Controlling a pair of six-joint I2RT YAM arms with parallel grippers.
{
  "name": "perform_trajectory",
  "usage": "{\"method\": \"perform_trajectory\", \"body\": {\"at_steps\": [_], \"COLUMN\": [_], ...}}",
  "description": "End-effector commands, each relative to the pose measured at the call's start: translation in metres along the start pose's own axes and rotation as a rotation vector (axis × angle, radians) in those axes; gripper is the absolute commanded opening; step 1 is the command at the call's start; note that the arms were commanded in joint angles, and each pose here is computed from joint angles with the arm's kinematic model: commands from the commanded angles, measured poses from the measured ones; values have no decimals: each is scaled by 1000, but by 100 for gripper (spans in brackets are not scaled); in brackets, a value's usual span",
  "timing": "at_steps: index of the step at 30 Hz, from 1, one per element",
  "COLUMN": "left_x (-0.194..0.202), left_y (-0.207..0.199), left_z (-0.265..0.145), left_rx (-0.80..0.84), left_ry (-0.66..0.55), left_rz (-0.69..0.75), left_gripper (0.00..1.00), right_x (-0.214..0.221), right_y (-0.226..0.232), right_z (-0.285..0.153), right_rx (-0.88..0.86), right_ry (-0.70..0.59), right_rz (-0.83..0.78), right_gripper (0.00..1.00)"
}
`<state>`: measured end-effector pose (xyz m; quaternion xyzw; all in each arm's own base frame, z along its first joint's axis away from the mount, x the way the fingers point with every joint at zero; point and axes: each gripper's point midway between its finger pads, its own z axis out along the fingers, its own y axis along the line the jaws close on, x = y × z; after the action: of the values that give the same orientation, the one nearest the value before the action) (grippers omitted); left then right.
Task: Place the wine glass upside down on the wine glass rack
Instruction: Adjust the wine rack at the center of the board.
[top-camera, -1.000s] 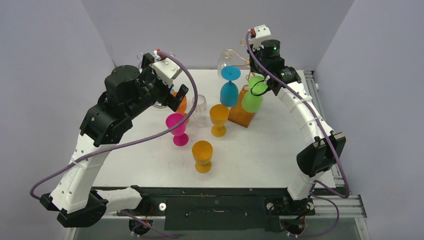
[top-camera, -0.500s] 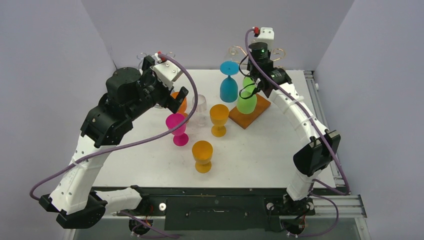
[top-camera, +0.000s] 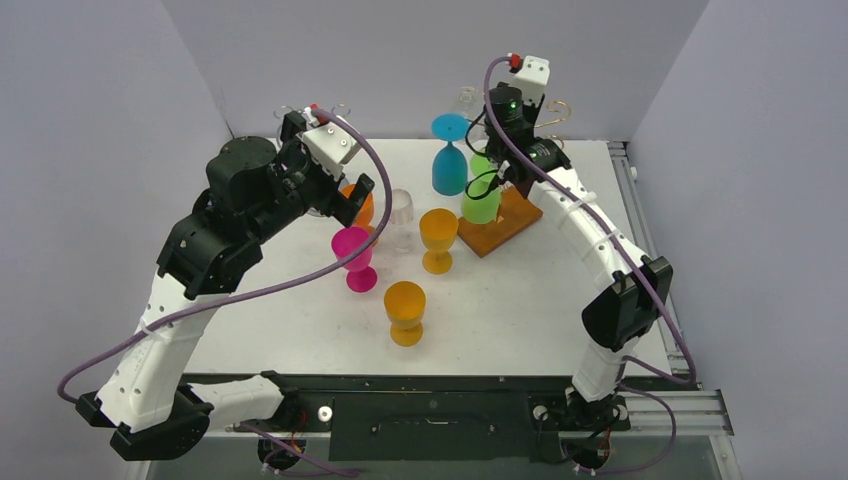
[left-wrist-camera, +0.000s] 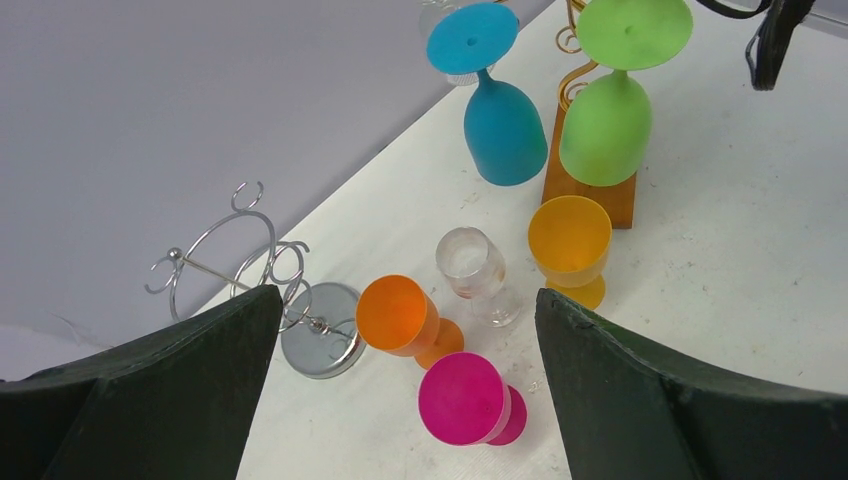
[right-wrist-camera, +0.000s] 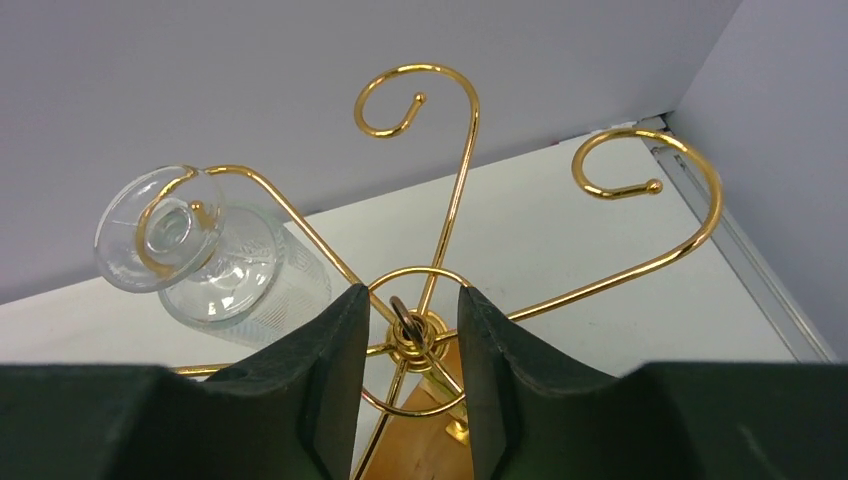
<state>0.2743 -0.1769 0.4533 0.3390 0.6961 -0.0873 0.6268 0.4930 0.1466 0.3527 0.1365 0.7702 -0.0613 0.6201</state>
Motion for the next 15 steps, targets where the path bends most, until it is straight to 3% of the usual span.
{"method": "perform_trajectory", "body": {"at_steps": [1,6,15], "left_x": [-16,-16,-16], "left_y": [3,3,2], "left_z": [-7,-8,-5], "left_rx": [-8,-7,-5], "left_ry": [-71,-74,-68], "left_rz": [-17,-24,-28], "left_gripper": [96,96,96], "right_x": [-57,-57,-59], "right_y": [-17,-11,-11], "right_z": [-28,-35,-33], "right_rx": [-53,-212,-546], "right_ry": [-119,-61,75], "right_rz": [108,49,-84], "right_gripper": [39,50,51]}}
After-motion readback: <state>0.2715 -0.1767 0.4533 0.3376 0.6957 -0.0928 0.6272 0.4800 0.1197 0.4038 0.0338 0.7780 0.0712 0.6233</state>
